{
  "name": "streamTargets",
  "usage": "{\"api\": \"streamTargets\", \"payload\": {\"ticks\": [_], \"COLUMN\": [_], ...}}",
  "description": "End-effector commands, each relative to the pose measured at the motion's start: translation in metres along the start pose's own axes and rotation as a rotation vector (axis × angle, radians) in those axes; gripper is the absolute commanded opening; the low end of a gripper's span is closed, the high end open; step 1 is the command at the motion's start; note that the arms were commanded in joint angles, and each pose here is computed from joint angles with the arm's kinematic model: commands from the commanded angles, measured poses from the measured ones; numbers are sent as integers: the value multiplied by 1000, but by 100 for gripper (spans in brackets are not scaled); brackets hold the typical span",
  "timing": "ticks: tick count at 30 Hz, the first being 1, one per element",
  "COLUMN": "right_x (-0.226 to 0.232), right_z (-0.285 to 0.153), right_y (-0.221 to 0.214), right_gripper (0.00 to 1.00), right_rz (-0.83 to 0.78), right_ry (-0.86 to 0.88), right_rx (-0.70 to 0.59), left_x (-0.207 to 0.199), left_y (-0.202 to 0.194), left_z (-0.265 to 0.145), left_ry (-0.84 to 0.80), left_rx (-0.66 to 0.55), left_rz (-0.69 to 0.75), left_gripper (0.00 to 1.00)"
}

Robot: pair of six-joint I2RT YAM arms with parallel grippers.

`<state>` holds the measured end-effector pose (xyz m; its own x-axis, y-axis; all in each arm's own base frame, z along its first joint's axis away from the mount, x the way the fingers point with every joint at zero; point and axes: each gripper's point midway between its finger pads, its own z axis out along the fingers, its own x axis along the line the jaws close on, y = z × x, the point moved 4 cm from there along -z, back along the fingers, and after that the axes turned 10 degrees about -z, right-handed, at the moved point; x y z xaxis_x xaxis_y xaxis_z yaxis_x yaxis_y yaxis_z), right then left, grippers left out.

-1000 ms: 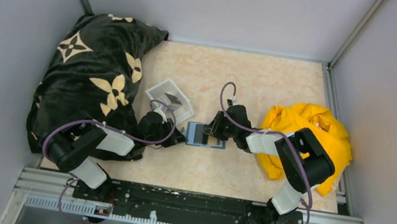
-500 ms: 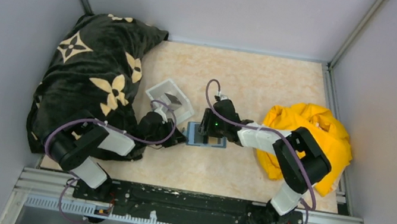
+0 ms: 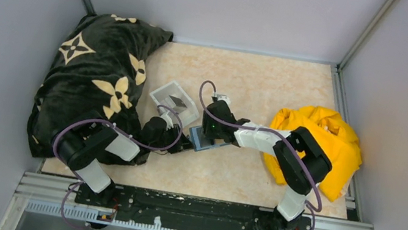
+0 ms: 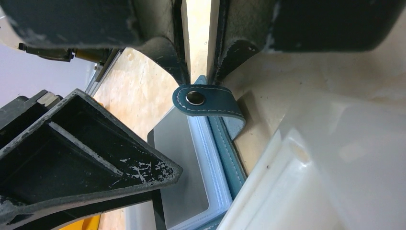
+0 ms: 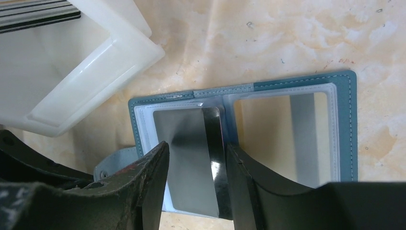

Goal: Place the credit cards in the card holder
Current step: Insert the credit card into the card holder.

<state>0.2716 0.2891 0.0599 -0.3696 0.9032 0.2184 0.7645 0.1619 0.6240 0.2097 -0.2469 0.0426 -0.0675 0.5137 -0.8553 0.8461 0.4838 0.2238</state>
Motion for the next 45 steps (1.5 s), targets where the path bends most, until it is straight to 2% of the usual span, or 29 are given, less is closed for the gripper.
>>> {"api": "streamTargets", "payload": {"ticks": [1, 13, 27, 45], "right_x": [7, 17, 12, 16], "right_z": [2, -5, 2, -38], "right_y": [-57, -67, -81, -11], "right_gripper": [48, 62, 66, 68], "right_rz": [-78, -193, -313, -296], "right_ry": [-20, -53, -191, -198], "right_rx": [211, 238, 288, 90], "left_x": [3, -3, -6, -4], "left_y": [-3, 4, 7, 11], "left_z": [-1, 1, 0, -14], "left_ry": [6, -10, -17, 24], "left_rx": [-2, -40, -56, -106], "left_rz": [17, 16, 21, 21], "left_gripper": [25, 25, 25, 27]}}
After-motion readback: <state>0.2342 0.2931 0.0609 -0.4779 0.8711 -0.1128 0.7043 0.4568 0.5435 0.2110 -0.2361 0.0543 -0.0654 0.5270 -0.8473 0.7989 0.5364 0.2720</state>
